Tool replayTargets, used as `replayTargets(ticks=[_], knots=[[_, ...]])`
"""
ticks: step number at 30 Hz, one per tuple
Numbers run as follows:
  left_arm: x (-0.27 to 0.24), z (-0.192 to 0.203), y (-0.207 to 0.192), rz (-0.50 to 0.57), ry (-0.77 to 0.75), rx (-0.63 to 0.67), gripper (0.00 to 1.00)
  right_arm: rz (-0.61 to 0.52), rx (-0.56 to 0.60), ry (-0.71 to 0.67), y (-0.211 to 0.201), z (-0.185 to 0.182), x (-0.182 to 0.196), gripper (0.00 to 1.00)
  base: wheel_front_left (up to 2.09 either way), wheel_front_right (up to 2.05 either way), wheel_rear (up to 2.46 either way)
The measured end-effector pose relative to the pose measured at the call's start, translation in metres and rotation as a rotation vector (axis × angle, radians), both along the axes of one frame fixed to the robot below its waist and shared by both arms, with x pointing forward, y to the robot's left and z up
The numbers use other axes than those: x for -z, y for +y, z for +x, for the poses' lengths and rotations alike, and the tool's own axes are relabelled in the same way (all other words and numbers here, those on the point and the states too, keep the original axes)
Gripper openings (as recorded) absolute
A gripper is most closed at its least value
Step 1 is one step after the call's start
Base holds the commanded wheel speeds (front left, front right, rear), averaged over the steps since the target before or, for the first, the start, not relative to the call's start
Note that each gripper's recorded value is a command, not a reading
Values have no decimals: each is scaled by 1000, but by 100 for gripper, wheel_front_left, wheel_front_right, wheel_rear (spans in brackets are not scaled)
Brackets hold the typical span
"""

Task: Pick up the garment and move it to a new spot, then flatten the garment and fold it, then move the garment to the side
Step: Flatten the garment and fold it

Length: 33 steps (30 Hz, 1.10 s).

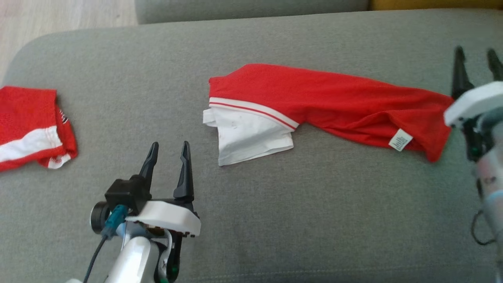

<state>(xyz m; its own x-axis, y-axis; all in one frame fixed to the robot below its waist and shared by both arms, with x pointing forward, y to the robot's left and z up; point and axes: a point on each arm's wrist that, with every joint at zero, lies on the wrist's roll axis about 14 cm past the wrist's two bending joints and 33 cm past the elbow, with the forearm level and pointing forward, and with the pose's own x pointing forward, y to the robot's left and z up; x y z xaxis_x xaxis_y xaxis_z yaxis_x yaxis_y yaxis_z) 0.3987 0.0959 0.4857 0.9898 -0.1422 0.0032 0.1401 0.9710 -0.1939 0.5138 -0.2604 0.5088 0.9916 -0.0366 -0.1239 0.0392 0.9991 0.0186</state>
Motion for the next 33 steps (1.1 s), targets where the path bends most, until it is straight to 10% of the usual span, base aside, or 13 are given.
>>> replayTargets(ticks=[8, 22, 33], knots=[[-16, -1, -8, -9, -45, 19, 100, 11, -146, -208, 56, -26, -41, 100, 0, 0, 0], [-24, -11, -13, -23, -65, 34, 100, 75, -173, -186, 96, -129, 5, 100, 0, 0, 0], [-13, -9, -3, -20, -36, 8, 100, 71, -370, -177, 159, -124, 8, 100, 0, 0, 0]])
